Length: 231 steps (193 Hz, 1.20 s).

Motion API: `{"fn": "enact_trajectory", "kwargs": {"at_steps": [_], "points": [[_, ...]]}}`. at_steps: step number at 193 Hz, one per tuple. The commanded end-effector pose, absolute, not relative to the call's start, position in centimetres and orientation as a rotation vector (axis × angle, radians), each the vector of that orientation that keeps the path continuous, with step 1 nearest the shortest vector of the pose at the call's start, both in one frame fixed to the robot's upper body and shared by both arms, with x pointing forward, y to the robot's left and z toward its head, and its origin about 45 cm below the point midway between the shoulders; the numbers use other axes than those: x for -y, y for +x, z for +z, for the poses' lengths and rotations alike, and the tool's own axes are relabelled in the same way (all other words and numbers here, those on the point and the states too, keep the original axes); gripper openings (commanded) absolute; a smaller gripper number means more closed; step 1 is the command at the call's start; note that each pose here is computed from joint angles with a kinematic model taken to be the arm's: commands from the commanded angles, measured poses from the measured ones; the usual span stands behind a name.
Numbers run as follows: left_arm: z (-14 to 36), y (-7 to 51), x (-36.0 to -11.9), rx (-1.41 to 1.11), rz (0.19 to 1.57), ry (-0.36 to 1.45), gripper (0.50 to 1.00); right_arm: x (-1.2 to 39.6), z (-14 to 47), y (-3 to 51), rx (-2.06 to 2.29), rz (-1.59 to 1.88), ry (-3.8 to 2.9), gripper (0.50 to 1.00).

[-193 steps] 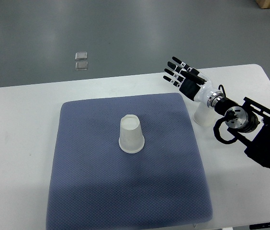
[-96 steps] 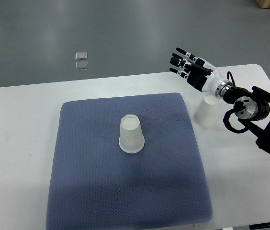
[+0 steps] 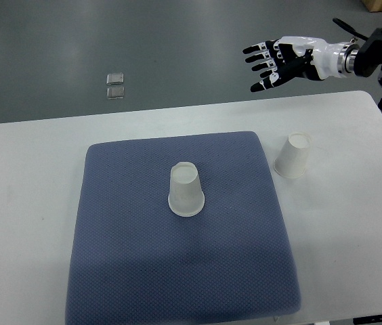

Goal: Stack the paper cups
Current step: 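Rotate the right hand and lower it beside the standing white cup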

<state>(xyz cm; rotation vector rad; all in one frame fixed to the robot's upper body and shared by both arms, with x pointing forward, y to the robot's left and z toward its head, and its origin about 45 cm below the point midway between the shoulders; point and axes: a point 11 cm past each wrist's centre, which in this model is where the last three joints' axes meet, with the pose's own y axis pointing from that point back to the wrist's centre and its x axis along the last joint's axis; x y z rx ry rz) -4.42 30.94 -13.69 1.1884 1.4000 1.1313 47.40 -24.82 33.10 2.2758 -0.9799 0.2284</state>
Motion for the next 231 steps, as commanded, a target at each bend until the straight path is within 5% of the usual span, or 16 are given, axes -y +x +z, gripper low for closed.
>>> {"fn": "enact_trajectory", "kwargs": {"at_steps": [1,90,139,231], "points": [[-13.7,-4.4,-30.8,-1.402,1.126,1.184,1.0,24.1,34.6,46.3,0.73,0.419,2.08,0.926],[-13.7,-4.3,-29.9,-1.409,1.103,1.162,1.0,16.2,45.5,41.2,0.189,0.72,1.733,0.926],[-13.7,-4.2,-29.3,-1.414,1.092,1.147,1.0,16.0,48.5,40.6,0.202,0.808,1.682,0.926],[-13.7,-5.2,-29.8,-1.424,1.101,1.169,1.0,19.6,40.8,43.2,0.188,0.677,1.612,0.924]]}}
